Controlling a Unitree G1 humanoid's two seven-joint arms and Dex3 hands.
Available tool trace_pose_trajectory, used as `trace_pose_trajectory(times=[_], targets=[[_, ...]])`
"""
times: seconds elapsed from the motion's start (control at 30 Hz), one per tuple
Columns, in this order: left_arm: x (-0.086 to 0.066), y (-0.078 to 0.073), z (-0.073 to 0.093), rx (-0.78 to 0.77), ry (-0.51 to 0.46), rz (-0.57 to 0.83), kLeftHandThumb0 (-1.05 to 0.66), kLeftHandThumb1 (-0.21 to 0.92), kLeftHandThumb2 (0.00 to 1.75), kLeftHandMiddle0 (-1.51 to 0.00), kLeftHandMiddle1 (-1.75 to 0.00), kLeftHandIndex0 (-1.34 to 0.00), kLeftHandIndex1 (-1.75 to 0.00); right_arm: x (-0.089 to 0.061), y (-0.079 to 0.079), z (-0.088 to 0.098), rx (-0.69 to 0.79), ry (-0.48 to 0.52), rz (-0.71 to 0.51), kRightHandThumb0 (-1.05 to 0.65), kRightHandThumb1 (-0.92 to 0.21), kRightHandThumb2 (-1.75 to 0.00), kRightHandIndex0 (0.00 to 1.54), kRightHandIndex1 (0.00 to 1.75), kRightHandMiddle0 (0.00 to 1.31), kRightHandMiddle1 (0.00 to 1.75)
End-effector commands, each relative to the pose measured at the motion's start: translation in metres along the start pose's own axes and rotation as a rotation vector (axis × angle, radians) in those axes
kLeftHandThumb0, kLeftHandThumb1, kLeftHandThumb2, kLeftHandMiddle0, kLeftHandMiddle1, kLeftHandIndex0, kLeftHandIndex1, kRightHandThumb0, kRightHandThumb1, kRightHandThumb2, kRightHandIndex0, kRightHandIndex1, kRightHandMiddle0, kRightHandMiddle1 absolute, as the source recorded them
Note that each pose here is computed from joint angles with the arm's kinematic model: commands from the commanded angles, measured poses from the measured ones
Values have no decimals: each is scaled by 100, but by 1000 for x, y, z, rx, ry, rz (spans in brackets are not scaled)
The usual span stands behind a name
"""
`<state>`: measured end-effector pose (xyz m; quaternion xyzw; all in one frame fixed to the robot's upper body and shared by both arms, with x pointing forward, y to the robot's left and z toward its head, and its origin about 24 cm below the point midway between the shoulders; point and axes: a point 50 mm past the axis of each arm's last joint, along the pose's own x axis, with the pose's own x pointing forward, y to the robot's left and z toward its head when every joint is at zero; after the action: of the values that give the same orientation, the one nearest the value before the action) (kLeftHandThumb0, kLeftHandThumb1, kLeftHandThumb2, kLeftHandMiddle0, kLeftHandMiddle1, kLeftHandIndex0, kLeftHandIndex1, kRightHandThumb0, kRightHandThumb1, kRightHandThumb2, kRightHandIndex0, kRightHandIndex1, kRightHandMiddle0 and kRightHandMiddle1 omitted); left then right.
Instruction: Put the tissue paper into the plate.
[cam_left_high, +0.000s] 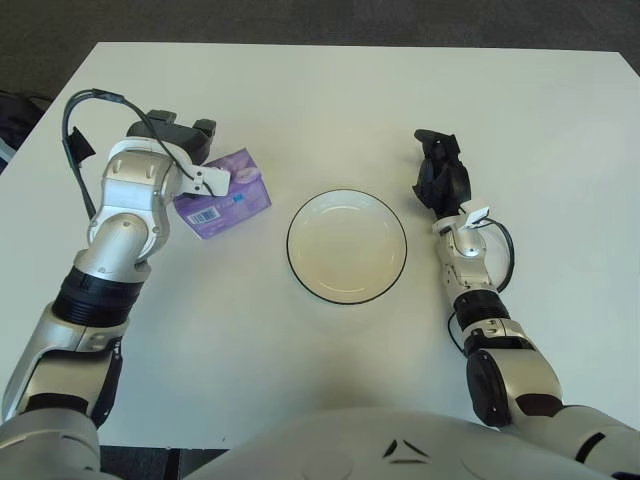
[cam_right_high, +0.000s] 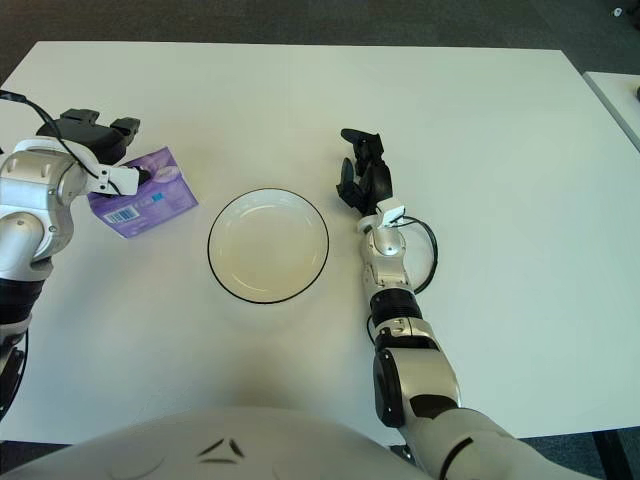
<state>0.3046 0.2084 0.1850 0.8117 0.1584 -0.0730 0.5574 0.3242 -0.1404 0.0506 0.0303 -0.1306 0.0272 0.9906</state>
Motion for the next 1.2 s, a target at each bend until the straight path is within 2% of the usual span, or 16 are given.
trace_pose_trajectory(times=[0.0, 0.5, 1.17], targets=[[7, -11, 6, 41, 23, -72, -105, 92, 87, -4, -9, 0, 0, -82, -6, -79, 63, 421, -82, -59, -92, -77, 36, 18, 2, 111], [9, -18, 9, 53, 24, -88, -105, 92, 94, -10, -11, 0, 0, -83, -9, -79, 55, 422, -89, -59, -92, -76, 36, 19, 2, 110], [1, -12, 4, 27, 8, -48, -105, 92, 94, -5, -8, 0, 0, -84, -8, -80, 45, 430, -73, -61, -92, -76, 34, 19, 0, 110]])
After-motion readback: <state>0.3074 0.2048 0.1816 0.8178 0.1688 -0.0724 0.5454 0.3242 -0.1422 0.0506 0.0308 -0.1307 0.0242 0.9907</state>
